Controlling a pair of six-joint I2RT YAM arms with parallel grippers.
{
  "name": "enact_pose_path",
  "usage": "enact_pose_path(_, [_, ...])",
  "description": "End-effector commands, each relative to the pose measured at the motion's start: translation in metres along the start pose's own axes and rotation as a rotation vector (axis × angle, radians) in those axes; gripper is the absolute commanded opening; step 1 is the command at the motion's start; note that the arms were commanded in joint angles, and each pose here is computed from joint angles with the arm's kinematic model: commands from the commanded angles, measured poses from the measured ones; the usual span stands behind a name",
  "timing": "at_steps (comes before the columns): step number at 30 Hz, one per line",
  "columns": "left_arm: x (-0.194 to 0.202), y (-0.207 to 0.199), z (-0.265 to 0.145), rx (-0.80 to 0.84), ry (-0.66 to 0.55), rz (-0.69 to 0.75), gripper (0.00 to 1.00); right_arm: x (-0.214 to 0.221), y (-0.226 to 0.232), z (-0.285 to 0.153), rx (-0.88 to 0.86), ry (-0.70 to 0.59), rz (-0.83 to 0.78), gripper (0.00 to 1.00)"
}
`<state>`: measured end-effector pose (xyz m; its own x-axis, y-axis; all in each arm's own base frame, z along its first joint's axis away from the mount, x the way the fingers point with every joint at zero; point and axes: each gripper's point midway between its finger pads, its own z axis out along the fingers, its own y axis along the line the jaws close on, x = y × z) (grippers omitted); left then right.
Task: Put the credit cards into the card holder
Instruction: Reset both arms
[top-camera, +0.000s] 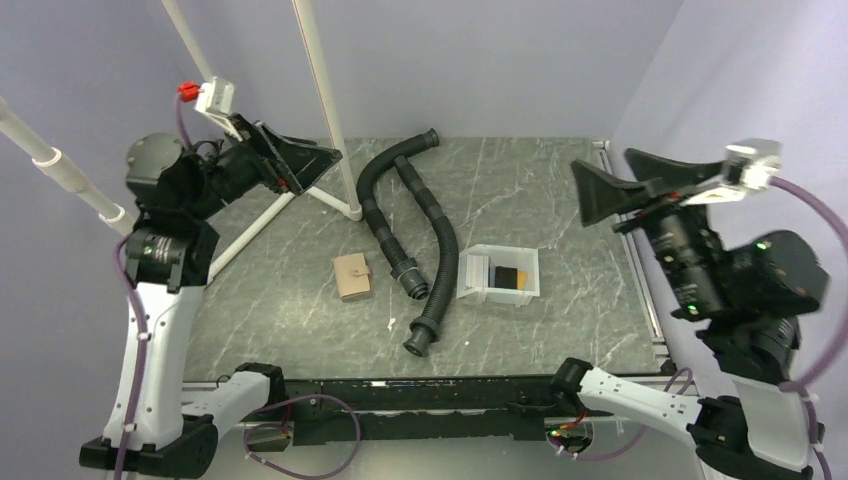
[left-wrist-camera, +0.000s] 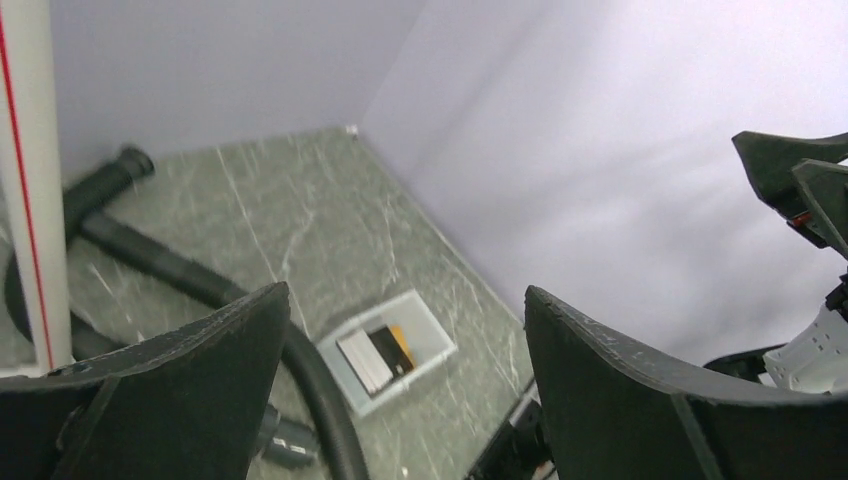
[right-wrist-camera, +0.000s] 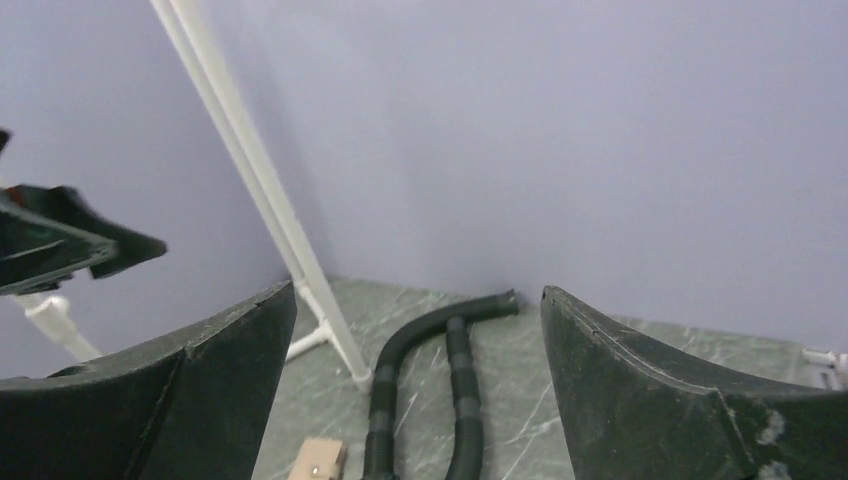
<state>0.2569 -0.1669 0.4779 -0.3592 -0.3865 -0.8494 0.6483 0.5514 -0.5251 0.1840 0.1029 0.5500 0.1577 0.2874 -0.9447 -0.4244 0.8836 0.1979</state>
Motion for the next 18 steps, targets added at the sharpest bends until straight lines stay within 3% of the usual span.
enact_pose_path(1, [-0.044,-0.041,-0.026,0.018,-0.156,0.179,0.93,-0.025,-0.026,-0.019,0.09,-0.057,-0.023,0.98])
enact_pose_path(8, [-0.07,-0.049,-0.051,-0.082,-0.277,0.25,0.99,-0.048,-0.056,-0.043,0.196,-0.142,0.006,1.0])
enact_pose_path(18, [-0.076,-0.053,-0.064,-0.123,-0.312,0.28,0.99,-0.05,-0.067,-0.057,0.224,-0.16,0.02,1.0])
